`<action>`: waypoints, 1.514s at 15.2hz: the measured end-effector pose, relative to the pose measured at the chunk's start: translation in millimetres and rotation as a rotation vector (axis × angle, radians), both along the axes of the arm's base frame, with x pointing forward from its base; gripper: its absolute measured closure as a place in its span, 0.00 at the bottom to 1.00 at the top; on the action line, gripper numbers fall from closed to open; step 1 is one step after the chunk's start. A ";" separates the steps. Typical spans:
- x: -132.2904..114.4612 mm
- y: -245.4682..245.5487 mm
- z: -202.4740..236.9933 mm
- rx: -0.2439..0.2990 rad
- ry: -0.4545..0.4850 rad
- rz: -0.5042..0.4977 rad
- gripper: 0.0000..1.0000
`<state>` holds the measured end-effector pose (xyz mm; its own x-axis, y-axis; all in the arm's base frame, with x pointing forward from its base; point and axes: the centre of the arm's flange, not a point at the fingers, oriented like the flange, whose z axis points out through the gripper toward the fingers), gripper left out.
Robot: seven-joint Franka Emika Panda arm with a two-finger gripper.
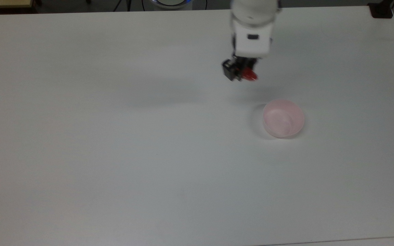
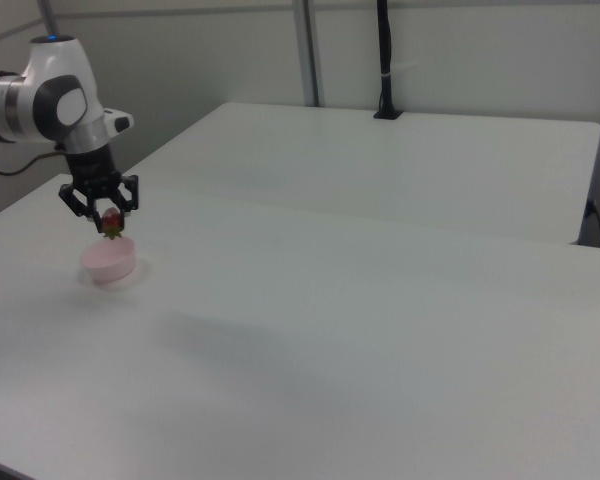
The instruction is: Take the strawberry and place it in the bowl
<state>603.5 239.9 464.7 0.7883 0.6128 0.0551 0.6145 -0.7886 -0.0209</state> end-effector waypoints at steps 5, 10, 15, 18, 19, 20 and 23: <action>24.8 85.0 -52.5 0.071 -0.081 -0.346 0.59; 36.3 133.2 -120.7 0.074 -0.118 -0.405 0.57; 42.7 126.3 -87.4 0.104 -0.152 -0.422 0.13; 32.8 80.3 -26.5 0.083 -0.085 -0.478 0.00; 26.5 51.3 -3.2 0.064 -0.041 -0.512 0.00; 15.7 3.7 27.5 0.032 0.008 -0.572 0.00; -16.9 -79.8 58.6 -0.117 0.037 -0.732 0.00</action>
<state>586.7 160.0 523.3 0.9975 -0.0696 -0.0129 -0.0684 -0.9946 0.0774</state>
